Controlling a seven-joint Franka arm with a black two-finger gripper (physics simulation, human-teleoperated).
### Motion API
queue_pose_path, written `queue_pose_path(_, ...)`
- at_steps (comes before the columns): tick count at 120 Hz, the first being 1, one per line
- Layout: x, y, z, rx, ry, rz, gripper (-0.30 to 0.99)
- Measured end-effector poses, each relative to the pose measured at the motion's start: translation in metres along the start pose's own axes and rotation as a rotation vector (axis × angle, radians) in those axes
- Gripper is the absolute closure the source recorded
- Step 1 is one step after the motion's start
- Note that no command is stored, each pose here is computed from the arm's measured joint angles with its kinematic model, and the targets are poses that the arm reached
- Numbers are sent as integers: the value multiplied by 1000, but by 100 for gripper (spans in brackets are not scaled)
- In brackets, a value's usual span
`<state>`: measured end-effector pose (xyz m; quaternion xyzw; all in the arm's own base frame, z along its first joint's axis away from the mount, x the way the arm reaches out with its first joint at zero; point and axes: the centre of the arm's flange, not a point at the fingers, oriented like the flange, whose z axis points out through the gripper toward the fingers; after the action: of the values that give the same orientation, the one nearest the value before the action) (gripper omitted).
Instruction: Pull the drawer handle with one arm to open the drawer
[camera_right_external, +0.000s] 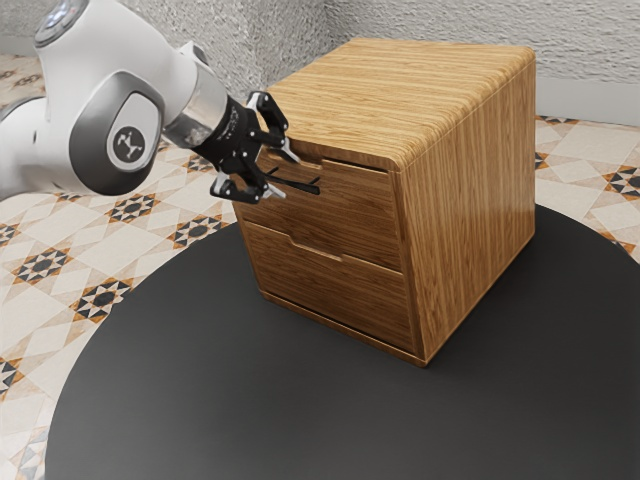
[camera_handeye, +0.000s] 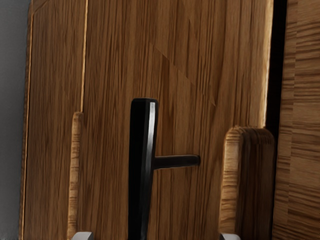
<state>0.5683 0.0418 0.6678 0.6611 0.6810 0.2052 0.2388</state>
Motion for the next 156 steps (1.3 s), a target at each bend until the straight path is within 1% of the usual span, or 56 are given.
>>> queue_pose_path(11, 1, -2, 1, 0, -2, -3, 38)
queue_pose_path(39, 3, -12, -4, -3, -32, -19, 40)
queue_pose_path(120, 8, -15, 8, 13, -36, -21, 50)
queue_pose_path(156, 8, -15, 9, 11, -47, -5, 58)
